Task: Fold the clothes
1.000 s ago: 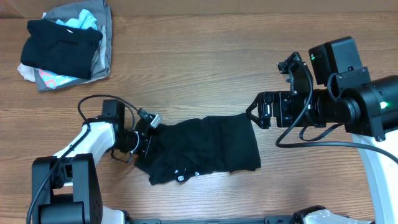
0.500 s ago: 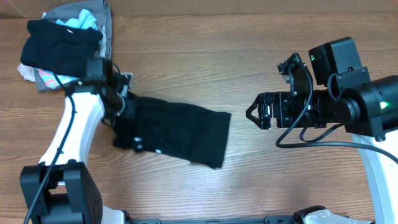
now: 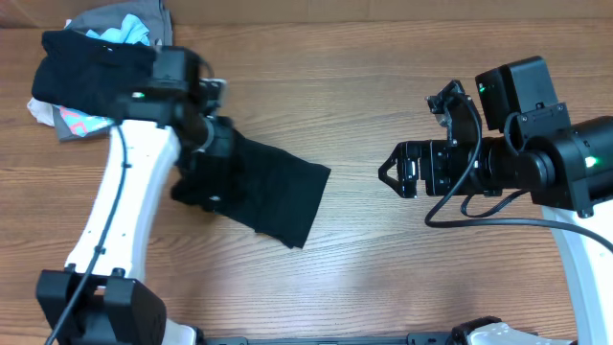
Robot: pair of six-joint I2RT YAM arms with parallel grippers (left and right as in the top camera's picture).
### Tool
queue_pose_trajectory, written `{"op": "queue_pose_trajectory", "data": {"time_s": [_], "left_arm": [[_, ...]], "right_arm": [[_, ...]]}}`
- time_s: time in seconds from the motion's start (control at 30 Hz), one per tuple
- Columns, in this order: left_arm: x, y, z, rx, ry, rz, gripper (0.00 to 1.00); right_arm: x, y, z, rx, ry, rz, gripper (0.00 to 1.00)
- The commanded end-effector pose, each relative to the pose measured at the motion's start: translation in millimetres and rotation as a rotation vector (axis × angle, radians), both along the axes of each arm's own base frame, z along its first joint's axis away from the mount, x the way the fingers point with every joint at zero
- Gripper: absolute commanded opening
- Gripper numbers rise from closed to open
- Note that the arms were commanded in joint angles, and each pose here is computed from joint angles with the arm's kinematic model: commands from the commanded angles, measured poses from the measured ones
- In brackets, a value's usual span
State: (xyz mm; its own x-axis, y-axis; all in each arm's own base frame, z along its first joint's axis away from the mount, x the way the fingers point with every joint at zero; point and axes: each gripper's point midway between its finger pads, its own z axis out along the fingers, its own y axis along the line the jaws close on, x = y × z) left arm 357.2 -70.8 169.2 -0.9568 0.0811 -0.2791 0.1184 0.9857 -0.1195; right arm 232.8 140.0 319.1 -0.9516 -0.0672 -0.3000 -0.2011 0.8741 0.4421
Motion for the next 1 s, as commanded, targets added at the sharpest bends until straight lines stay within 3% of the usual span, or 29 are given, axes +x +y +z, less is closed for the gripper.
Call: {"op": "queue_pose_trajectory", "data": {"time_s": [0.0,0.1,0.23,0.47,0.73,0.83,0.9,0.97], "left_arm": [[-2,-33,6,-0.025,-0.005,0.031,0.04],[-10,-62,3,-0.036,0.008,0.003,0.04],[-18,-81,-14,0.049,0.024,-0.039,0.05],[-37,-118,-70,0.121,0.170,-0.132,0.08],[-60,-148,-111,0.111,0.303,-0.209,0.15],[-64,-168,-111,0.042,0.305,-0.241,0.17],[-62,-181,-105,-0.007,0.292,-0.259,0.22],[-59,-192,-99,-0.054,0.278,-0.273,0.36]], "right_arm": [[-2,1,0,0.003,0.005,0.006,1.00],[-5,0,-1,-0.001,0.019,0.006,1.00],[-7,0,-2,-0.004,0.028,0.006,1.00],[-7,0,-2,0.000,0.029,0.008,1.00],[-7,0,-2,0.000,0.029,0.008,1.00],[-7,0,-2,0.000,0.028,0.008,1.00],[-7,1,-1,0.003,0.030,0.006,1.00],[-7,1,-1,0.005,0.033,0.000,1.00]]}}
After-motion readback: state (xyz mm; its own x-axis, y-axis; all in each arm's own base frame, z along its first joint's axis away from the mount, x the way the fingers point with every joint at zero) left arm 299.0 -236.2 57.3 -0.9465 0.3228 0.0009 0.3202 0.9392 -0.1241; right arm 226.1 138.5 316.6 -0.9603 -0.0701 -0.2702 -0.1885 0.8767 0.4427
